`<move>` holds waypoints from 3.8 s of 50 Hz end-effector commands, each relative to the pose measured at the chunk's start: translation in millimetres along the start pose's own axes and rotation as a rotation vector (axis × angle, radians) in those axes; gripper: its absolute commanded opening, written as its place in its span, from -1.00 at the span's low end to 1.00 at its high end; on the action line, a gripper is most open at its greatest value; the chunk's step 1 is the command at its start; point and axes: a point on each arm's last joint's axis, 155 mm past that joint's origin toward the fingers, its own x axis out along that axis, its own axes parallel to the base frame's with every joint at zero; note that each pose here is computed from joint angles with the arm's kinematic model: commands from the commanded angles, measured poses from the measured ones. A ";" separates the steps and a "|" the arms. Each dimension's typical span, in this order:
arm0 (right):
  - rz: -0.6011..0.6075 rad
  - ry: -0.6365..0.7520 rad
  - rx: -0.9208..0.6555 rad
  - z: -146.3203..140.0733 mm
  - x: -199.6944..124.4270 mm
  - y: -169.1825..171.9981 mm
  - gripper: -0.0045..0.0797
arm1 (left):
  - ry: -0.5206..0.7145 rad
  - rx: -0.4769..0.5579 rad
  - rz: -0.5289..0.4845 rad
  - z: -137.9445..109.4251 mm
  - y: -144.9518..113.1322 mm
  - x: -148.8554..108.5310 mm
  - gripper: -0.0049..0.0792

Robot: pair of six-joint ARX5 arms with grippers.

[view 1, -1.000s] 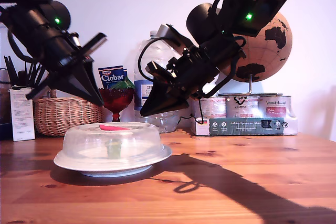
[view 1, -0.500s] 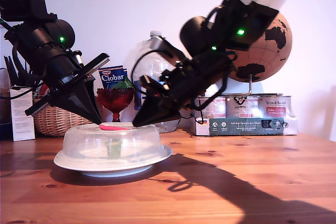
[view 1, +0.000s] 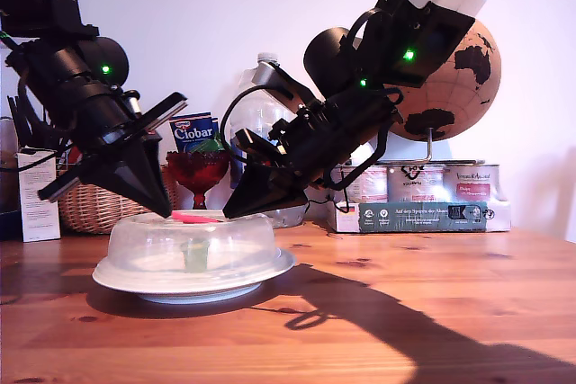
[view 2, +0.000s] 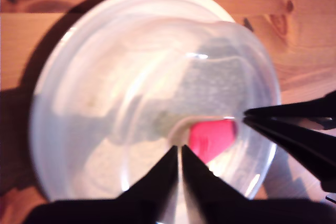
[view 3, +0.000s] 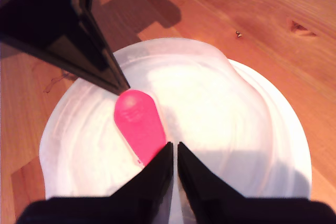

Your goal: Lift the plastic dome with your left arm while removing the green coffee capsule from the plate using your right arm.

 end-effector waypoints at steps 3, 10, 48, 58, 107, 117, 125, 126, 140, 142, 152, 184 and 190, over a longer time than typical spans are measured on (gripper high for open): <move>0.007 0.037 0.017 -18.4 11.0 -1.7 -0.92 | 0.002 0.021 -0.020 0.3 -8.3 6.5 -0.24; 0.007 0.039 0.017 -18.9 11.0 -1.7 -0.92 | -0.003 0.029 -0.037 2.1 -12.0 6.6 -0.17; -0.006 0.042 -0.002 -20.0 9.4 -6.5 -0.92 | -0.017 0.048 -0.097 11.7 -43.0 -3.9 -0.17; -0.017 0.036 0.003 -19.5 6.2 -13.8 -0.92 | -0.006 0.058 -0.081 5.3 -50.7 3.4 -0.23; -0.020 0.040 0.005 -21.1 4.8 -16.3 -0.92 | 0.008 0.093 0.070 -6.8 -36.5 15.8 -0.38; -0.020 0.040 0.005 -21.3 4.8 -16.3 -0.92 | 0.010 0.106 0.095 -9.4 -36.5 19.2 -0.39; -0.020 0.041 0.006 -21.4 4.8 -16.3 -0.92 | 0.004 0.111 0.113 -8.8 -34.6 19.7 -0.62; -0.020 0.041 0.006 -21.4 4.8 -16.3 -0.92 | 0.002 0.112 0.114 -8.3 -34.6 19.7 -0.64; -0.021 0.040 0.005 -21.2 4.8 -16.4 -0.92 | -0.007 0.115 0.119 -6.1 -33.7 19.6 -0.94; -0.021 0.040 0.005 -21.2 4.8 -16.4 -0.92 | -0.009 0.116 0.118 -5.6 -34.0 19.6 -0.94; -0.020 0.038 0.005 -20.6 4.6 -16.4 -0.92 | -0.014 0.119 0.115 -4.3 -34.9 19.7 -0.94; -0.009 -0.041 -0.008 20.9 -36.0 -10.0 -0.92 | -0.014 0.126 0.116 -4.3 -34.7 19.6 -0.94; -0.022 -0.063 -0.016 32.3 -48.8 -10.4 -0.92 | -0.014 0.126 0.117 -4.3 -34.6 19.6 -0.94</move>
